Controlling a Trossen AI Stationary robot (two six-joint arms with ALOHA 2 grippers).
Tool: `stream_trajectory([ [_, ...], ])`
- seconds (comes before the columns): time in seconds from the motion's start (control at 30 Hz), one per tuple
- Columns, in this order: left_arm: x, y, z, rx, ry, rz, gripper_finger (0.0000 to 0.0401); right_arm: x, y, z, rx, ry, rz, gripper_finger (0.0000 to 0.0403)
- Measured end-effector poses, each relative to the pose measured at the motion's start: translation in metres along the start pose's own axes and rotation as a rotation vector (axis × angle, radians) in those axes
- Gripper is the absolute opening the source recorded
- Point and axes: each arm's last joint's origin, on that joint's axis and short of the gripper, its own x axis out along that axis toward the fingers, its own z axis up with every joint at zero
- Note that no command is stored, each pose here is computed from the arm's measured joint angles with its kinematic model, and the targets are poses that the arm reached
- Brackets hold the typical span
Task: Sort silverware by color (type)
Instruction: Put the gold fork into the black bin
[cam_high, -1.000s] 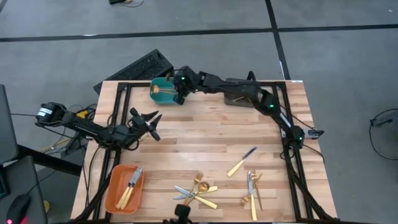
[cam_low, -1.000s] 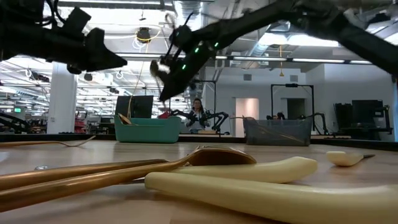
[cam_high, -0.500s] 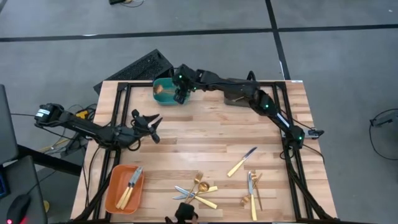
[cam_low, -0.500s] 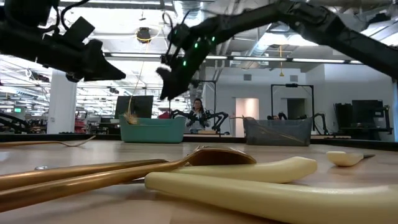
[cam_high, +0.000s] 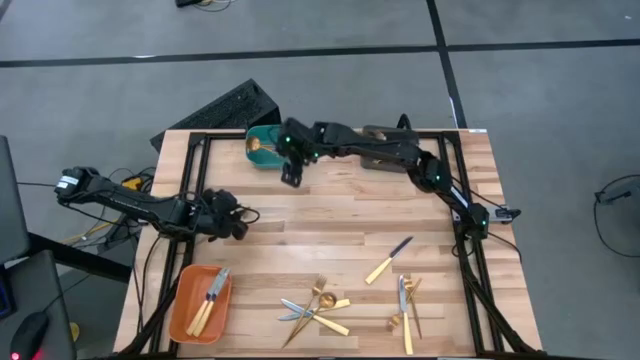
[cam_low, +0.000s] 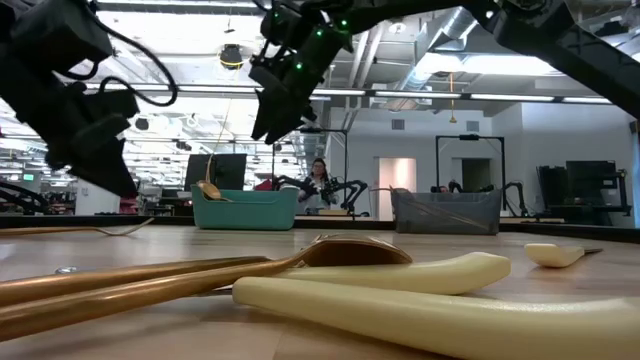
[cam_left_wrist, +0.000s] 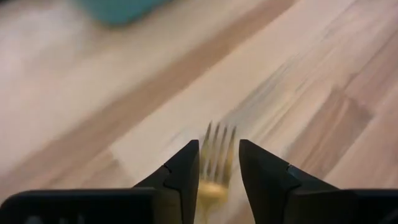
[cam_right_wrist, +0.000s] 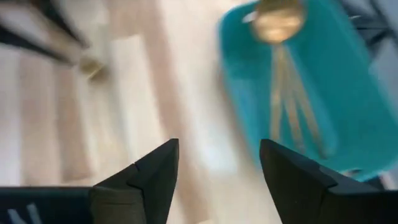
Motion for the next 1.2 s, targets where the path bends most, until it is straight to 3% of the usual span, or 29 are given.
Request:
stream_trajectory([
  [0.23, 0.000, -0.001, -0.003, -0.051, 0.086, -0.053, 0.0118, -0.007, 0.014, -0.011, -0.053, 0.091, 0.069, 0.0227],
  [0.4, -0.001, -0.002, -0.005, -0.062, 0.131, -0.083, 0.0123, -0.061, -0.004, 0.000, -0.033, -0.037, 0.084, 0.0213],
  [0.53, -0.002, 0.000, -0.009, -0.094, 0.153, -0.055, 0.0123, -0.089, -0.014, -0.008, -0.020, -0.121, 0.122, 0.0206],
  [0.7, -0.005, 0.005, -0.015, -0.149, 0.176, 0.004, 0.0123, -0.105, -0.016, -0.044, 0.020, -0.256, 0.135, 0.0203],
  [0.97, -0.004, 0.011, -0.028, -0.109, 0.269, 0.028, 0.0123, -0.093, -0.003, -0.126, 0.150, -0.428, 0.173, 0.0203],
  [1.2, 0.005, 0.013, -0.037, -0.056, 0.253, 0.051, 0.0102, -0.080, 0.019, -0.155, 0.214, -0.447, 0.246, 0.0203],
])
